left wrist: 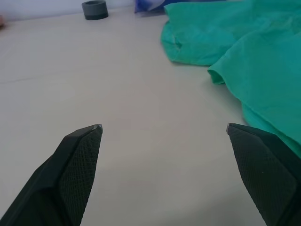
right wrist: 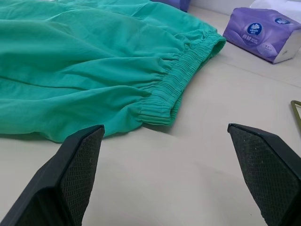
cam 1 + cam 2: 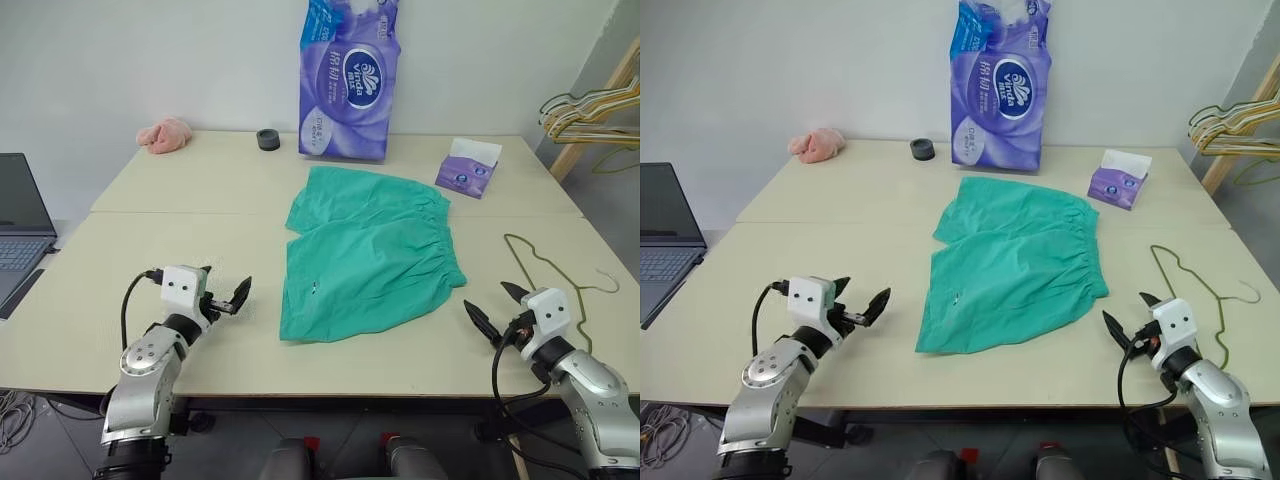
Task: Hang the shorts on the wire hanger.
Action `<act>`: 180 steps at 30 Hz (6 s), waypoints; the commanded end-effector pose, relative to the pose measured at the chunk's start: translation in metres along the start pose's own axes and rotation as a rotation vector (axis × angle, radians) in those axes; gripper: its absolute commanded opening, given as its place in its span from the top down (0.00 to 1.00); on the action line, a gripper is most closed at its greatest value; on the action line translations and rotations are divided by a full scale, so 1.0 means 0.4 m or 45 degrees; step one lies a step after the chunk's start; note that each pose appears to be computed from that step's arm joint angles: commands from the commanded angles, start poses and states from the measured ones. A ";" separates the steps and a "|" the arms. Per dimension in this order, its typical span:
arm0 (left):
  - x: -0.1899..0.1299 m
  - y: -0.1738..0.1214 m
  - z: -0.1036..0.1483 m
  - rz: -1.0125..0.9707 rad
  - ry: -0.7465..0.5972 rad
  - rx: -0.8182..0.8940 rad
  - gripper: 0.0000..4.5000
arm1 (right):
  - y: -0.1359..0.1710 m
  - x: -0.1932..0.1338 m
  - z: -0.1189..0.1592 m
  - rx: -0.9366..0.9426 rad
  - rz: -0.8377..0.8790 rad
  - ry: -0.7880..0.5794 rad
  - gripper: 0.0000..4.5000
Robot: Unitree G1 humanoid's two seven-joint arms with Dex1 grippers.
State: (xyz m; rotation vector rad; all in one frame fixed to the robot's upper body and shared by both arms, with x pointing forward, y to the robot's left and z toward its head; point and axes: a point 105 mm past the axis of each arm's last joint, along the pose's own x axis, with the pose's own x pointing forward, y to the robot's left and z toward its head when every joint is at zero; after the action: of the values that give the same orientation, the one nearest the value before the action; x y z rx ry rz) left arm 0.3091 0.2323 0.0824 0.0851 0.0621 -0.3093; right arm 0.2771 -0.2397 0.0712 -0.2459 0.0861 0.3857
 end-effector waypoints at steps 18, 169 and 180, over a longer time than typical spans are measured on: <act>-0.106 -0.251 0.074 -1.329 0.387 0.276 0.00 | 0.062 -0.068 0.092 -0.676 0.480 0.012 0.00; -0.323 -0.200 -0.046 -1.904 0.984 0.145 1.00 | 0.236 -0.105 0.067 -1.031 1.389 0.608 0.99; -0.301 -0.231 -0.019 -1.865 0.905 0.076 0.42 | 0.253 -0.139 0.096 -0.931 1.515 0.568 0.35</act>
State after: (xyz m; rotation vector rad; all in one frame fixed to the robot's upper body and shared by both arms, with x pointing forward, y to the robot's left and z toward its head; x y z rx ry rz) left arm 0.1638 0.1862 0.0649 0.1879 0.8862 -1.7215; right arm 0.1917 -0.1645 0.0814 -1.0238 0.5891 1.5200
